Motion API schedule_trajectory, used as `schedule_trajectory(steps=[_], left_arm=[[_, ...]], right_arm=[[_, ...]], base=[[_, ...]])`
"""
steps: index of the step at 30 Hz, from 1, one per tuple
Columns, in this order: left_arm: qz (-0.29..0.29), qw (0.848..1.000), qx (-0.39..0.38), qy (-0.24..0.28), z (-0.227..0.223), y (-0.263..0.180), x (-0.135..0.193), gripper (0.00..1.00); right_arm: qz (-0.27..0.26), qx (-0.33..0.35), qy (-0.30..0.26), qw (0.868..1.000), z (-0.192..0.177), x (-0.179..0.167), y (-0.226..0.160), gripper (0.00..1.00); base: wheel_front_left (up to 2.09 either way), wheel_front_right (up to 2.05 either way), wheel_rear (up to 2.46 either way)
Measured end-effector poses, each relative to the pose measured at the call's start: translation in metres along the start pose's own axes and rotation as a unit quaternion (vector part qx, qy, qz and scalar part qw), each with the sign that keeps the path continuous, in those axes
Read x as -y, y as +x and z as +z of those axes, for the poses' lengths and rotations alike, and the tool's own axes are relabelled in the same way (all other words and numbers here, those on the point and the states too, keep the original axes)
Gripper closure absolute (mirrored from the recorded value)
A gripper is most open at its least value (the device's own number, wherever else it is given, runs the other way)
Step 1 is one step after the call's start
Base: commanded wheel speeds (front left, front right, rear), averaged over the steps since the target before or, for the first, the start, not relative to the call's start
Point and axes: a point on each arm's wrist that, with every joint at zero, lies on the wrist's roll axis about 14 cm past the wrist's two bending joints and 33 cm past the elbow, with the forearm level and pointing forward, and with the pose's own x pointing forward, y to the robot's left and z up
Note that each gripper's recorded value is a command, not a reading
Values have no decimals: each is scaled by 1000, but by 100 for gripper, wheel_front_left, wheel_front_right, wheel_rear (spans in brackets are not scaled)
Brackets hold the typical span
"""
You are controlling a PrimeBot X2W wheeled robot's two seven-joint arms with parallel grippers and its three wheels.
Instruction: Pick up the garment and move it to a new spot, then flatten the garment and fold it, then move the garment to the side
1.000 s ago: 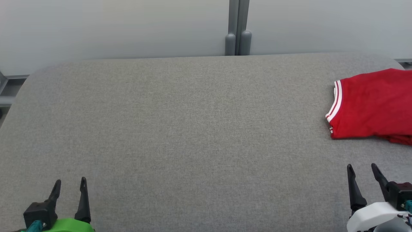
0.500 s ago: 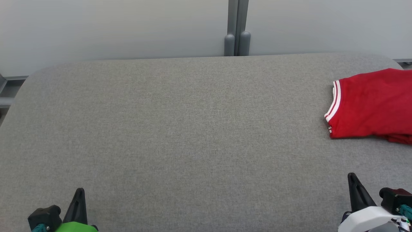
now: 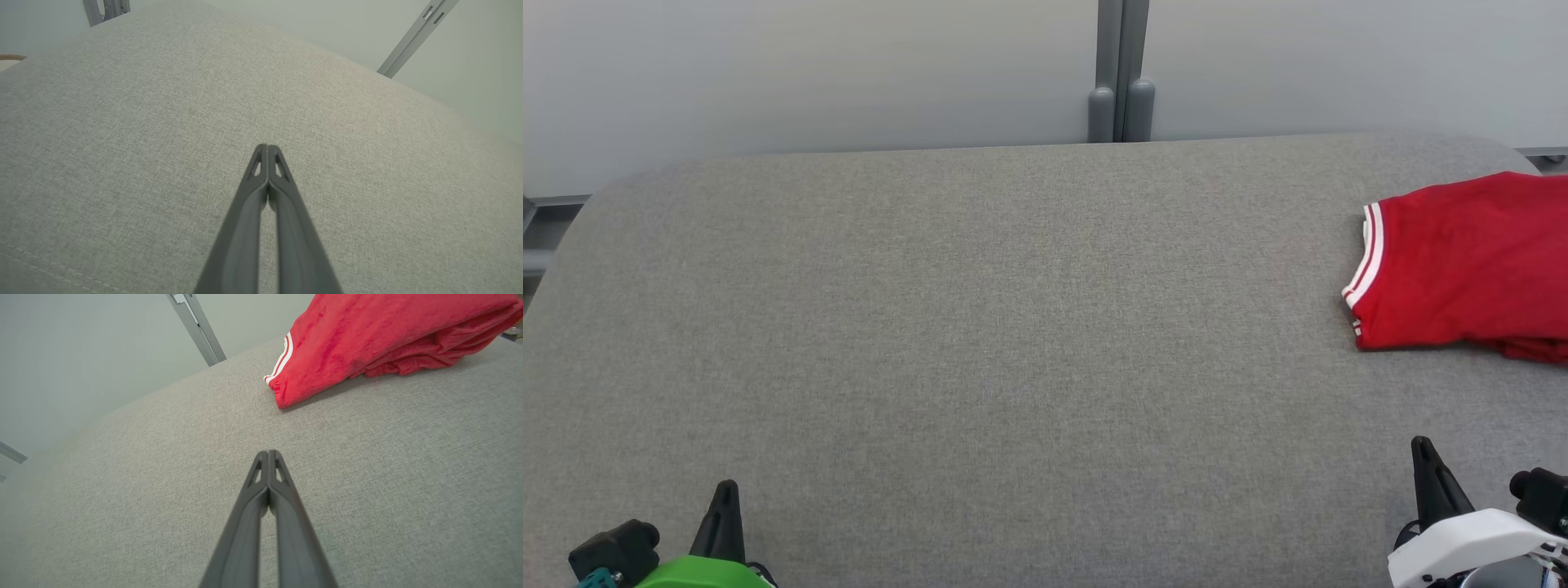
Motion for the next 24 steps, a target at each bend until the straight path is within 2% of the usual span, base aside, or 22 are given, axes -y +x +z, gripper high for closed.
schedule_trajectory(steps=[11, 24], left_arm=[[2, 998, -12, -67, 0, 3, -1, 100], [-4, 988, -19, -155, 3, 9, 6, 100]], right_arm=[[-6, -4, 78, 997, 4, 2, 6, 100], [-8, -6, 173, 985, 11, 2, 14, 100]], base=[[0, 0, 0], [0, 0, 0]])
